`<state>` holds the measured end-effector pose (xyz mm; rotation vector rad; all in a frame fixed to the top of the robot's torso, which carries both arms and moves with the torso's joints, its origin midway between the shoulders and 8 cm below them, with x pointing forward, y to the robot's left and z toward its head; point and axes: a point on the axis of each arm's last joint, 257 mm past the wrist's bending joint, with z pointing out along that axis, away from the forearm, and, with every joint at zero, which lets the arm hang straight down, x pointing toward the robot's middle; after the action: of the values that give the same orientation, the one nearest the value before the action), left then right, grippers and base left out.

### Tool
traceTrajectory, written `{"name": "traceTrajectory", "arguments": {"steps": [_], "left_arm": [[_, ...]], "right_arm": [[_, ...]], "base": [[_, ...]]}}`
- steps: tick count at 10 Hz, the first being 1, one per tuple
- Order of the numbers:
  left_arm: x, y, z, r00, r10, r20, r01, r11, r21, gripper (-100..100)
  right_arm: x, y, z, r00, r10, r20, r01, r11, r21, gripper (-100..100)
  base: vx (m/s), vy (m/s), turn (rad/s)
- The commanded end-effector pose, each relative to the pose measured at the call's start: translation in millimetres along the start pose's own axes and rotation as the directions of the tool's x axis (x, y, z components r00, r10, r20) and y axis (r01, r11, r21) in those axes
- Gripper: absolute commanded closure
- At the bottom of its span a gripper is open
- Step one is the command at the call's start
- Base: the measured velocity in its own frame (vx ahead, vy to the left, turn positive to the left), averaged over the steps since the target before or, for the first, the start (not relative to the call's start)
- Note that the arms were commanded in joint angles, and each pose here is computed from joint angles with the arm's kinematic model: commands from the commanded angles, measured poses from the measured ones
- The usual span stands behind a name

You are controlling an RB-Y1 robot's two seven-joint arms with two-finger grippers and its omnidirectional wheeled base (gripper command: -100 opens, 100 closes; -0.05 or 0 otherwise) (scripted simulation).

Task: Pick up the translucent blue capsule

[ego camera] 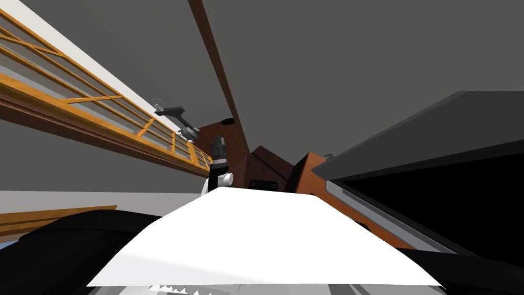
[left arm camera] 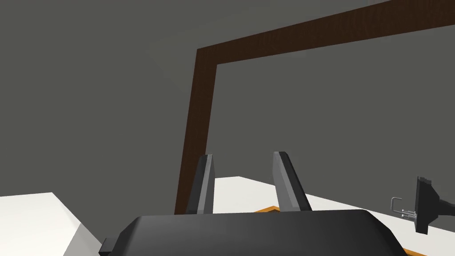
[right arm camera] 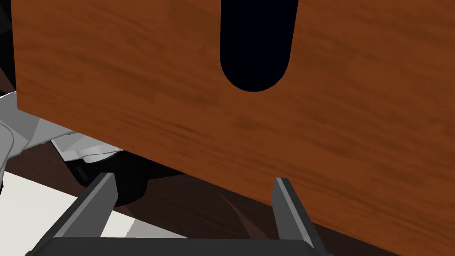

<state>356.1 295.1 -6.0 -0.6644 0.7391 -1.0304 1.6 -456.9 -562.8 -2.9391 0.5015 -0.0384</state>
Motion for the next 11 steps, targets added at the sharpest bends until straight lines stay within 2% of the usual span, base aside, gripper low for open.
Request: {"name": "traceTrajectory", "arguments": {"steps": [1,5,9,10,11], "left_arm": [[0.0,0,0.0,1.0,0.0,0.0,0.0,1.0,0.0,0],[0.1,0,0.0,1.0,0.0,0.0,0.0,1.0,0.0,0],[0.1,0,0.0,1.0,0.0,0.0,0.0,1.0,0.0,0],[0.1,0,0.0,1.0,0.0,0.0,0.0,1.0,0.0,0],[0.0,0,0.0,1.0,0.0,0.0,0.0,1.0,0.0,0]], "right_arm": [[-9,-5,2.4,1.0,-0.013,0.027,0.013,1.0,0.001,-100],[-35,-22,13.8,0.992,-0.066,0.107,0.065,0.998,0.013,-100],[-69,-41,25.5,0.972,-0.127,0.2,0.122,0.992,0.035,-100],[-79,-42,27.1,0.966,-0.135,0.221,0.13,0.991,0.037,-100],[-80,-27,20.2,0.975,-0.083,0.207,0.079,0.996,0.027,-100]], "base": [[-0.162,0.12,-0.065],[-0.175,0.159,-0.092],[-0.172,0.164,-0.102],[-0.16,0.105,-0.095],[0.01,-0.077,0.042]]}}
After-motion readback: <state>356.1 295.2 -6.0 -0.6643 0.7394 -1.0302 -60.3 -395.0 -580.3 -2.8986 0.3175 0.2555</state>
